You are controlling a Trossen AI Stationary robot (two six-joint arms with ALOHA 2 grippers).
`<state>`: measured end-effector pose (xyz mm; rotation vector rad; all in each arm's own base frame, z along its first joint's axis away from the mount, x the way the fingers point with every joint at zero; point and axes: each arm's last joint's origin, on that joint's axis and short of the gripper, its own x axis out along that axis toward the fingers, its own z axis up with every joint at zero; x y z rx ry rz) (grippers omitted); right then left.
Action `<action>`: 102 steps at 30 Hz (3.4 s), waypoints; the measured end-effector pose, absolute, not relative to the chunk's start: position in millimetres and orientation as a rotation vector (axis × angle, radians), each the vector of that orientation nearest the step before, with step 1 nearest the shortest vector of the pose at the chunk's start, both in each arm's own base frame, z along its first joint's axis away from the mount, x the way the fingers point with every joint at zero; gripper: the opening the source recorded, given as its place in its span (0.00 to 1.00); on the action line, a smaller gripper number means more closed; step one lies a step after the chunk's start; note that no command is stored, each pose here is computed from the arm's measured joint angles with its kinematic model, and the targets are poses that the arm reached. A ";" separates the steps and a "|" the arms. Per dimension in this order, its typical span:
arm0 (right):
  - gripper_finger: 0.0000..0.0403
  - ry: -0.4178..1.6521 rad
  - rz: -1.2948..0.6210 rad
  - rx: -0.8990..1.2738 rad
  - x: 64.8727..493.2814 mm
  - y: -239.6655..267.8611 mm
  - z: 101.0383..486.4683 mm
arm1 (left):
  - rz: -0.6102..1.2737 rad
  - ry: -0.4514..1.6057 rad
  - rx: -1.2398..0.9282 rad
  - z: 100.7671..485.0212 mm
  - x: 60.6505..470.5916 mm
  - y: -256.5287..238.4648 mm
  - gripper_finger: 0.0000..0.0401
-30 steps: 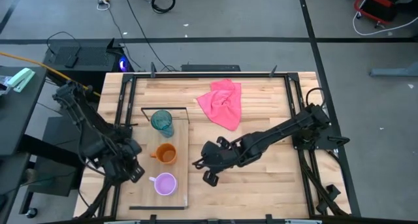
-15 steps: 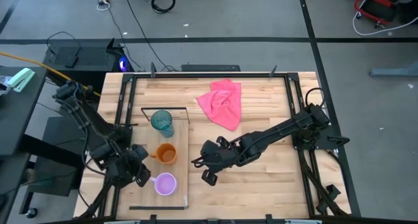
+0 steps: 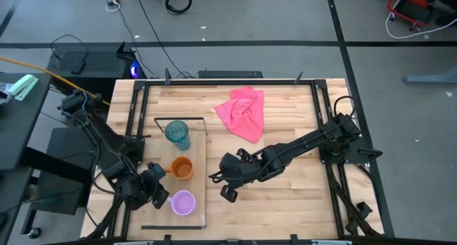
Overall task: Stack small to large cups/mugs on shelf
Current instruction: Put the purple cup on the shelf
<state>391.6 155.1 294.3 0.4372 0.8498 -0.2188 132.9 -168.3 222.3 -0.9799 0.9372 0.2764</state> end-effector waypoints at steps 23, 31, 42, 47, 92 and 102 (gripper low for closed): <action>0.01 0.853 0.043 0.424 431.0 180.8 241.6 | 0.232 0.977 -0.990 221.1 128.6 -176.4 0.09; 0.01 0.798 0.068 0.439 450.6 179.8 218.7 | 0.232 0.978 -0.983 221.0 128.5 -176.2 0.09; 0.01 0.770 0.190 0.451 461.9 184.4 205.7 | 0.251 0.985 -0.969 219.8 127.5 -174.5 0.08; 0.01 0.772 0.192 0.451 466.2 179.9 199.1 | 0.266 0.986 -0.982 219.5 127.2 -174.0 0.10; 0.01 0.755 0.287 0.396 469.5 174.3 202.2 | 0.286 0.975 -0.977 218.9 126.8 -172.6 0.10; 0.01 0.698 0.338 0.381 471.3 179.1 207.1 | 0.287 0.975 -0.976 218.8 126.8 -172.5 0.08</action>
